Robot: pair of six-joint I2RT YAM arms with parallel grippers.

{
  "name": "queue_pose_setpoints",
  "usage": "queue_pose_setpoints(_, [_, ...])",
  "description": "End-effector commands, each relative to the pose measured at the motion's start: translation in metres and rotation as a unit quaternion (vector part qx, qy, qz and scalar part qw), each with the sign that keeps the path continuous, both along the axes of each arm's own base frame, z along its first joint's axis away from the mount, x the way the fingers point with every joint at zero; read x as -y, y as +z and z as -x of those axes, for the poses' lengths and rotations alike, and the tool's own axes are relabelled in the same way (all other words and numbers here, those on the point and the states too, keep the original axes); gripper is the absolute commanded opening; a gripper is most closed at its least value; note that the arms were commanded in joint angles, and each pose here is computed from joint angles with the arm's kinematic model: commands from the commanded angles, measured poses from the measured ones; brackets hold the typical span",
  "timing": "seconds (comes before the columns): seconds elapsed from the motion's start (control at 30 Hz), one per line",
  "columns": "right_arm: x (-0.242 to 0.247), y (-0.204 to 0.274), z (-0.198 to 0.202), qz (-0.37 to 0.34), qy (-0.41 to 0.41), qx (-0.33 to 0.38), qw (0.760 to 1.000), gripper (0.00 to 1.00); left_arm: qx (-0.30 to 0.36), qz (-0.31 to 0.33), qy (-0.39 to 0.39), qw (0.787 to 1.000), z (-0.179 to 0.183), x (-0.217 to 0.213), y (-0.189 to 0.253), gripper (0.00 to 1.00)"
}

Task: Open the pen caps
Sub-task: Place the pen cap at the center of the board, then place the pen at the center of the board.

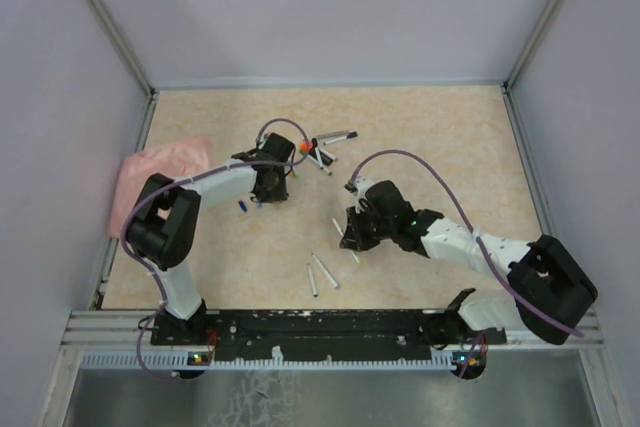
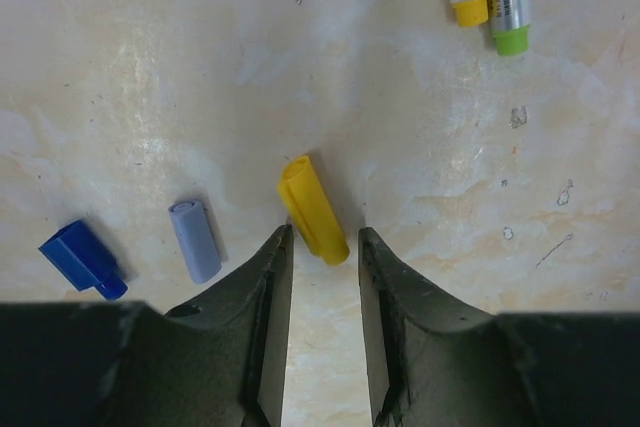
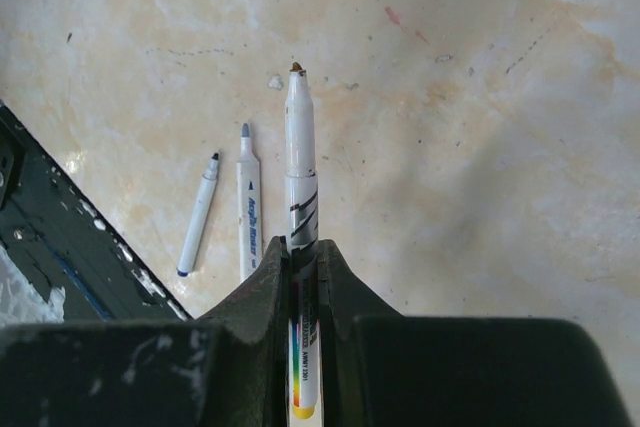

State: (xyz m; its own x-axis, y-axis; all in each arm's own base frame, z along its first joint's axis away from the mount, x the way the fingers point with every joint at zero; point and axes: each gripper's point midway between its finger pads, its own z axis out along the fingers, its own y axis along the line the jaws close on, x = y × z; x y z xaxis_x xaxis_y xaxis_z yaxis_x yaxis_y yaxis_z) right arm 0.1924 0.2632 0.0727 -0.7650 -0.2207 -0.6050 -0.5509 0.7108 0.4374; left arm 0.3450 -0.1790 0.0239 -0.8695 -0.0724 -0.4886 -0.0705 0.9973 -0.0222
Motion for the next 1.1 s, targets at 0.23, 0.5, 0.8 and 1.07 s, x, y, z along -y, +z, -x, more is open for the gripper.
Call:
queue_pose_setpoints(0.23, [0.0, -0.019, 0.02, 0.051, 0.033, -0.018, 0.998, 0.0, 0.096, 0.033, -0.034, 0.994, -0.01, 0.004, 0.089, 0.4])
queue_pose_setpoints(0.5, [-0.008, -0.037, 0.026, 0.104, 0.048, -0.033, 0.993, 0.0, 0.228, 0.099, -0.085, 0.965, -0.011, 0.003, 0.161, 0.73])
queue_pose_setpoints(0.8, [-0.011, -0.044, 0.026, 0.13, 0.053, -0.043, 0.989, 0.1, 0.276, 0.134, -0.097, 0.947, 0.0, -0.001, 0.175, 0.82])
queue_pose_setpoints(1.07, [-0.011, -0.047, 0.025, 0.142, 0.049, -0.05, 0.987, 0.22, 0.267, 0.139, -0.095, 0.949, 0.003, -0.001, 0.168, 0.82])
